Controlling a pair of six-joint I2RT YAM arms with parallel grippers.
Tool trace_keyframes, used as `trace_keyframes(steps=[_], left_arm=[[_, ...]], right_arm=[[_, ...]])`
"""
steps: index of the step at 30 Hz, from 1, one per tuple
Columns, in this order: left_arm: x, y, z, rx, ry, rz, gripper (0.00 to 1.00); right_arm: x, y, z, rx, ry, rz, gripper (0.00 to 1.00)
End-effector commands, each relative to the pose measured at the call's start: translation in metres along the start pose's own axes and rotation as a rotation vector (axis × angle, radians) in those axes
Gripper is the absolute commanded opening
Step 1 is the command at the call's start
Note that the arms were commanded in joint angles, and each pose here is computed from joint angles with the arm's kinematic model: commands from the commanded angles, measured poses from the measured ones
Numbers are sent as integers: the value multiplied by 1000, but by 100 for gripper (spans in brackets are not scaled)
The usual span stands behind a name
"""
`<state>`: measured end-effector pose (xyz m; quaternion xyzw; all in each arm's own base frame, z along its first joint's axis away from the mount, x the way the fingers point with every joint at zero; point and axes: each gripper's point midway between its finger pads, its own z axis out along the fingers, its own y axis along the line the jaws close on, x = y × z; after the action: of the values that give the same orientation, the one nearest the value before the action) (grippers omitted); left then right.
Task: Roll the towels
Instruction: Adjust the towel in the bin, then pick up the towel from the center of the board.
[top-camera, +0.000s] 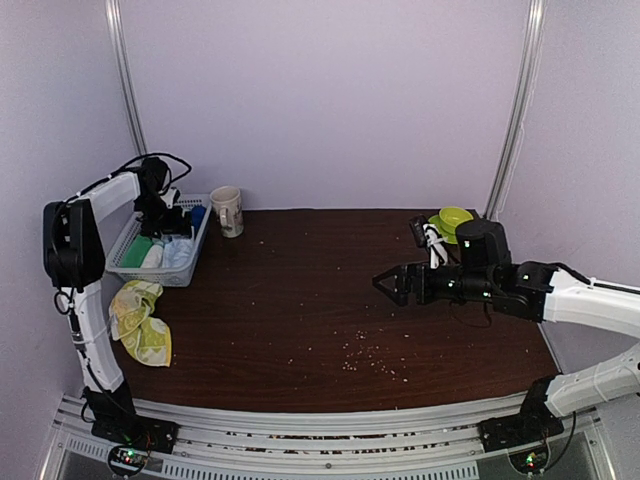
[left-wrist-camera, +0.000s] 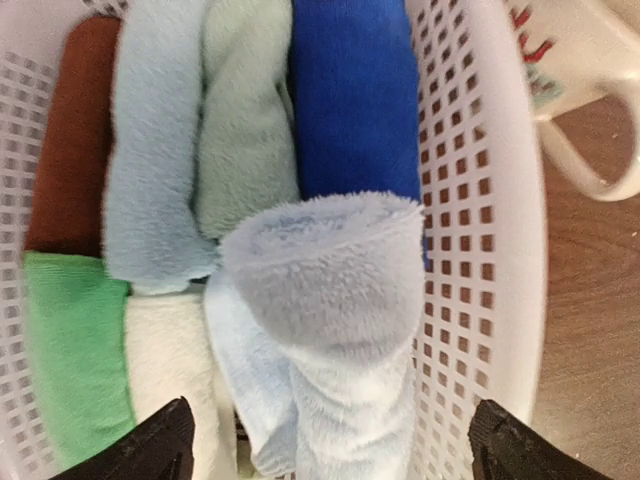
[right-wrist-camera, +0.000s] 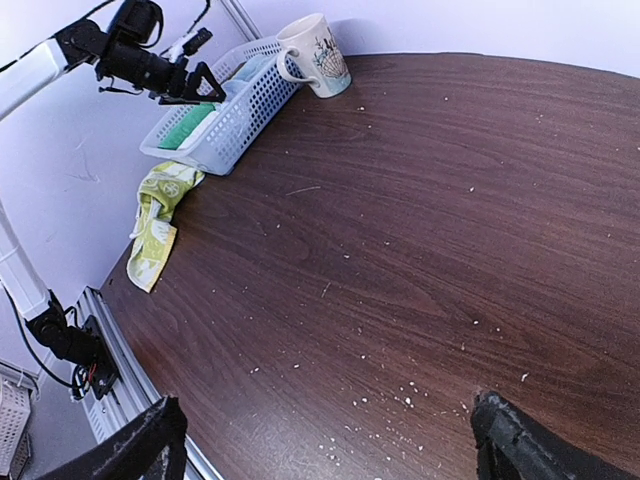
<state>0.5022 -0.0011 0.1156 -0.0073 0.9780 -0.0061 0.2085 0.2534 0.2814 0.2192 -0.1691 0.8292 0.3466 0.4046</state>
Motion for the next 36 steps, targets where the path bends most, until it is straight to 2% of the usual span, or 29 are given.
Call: trace_keyframes(steps=[1, 5, 9, 14, 19, 28, 30, 33, 36], left_arm=[[-31, 11, -80, -86, -187, -51, 98], [-26, 11, -133, -89, -300, -92, 98], [20, 5, -152, -68, -350, -157, 98], [104, 10, -134, -107, -313, -257, 98], [157, 26, -112, -180, -294, -319, 98], [158, 29, -63, -191, -242, -360, 97], [157, 33, -55, -204, -230, -373, 92], [157, 36, -43, -205, -203, -384, 75], [157, 37, -41, -206, -200, -383, 48]], right_arm=[[-17, 5, 1, 24, -44, -30, 100], [-16, 16, 10, 11, -41, -98, 100], [-17, 32, 15, -3, -54, -145, 100], [-11, 50, 16, -29, -62, -152, 100], [2, 66, 23, -44, -51, -159, 100], [25, 92, 30, -80, -21, -173, 100], [26, 95, 30, -86, -22, -173, 100], [25, 99, 29, -92, -30, -173, 100], [24, 101, 30, -91, -39, -176, 100]])
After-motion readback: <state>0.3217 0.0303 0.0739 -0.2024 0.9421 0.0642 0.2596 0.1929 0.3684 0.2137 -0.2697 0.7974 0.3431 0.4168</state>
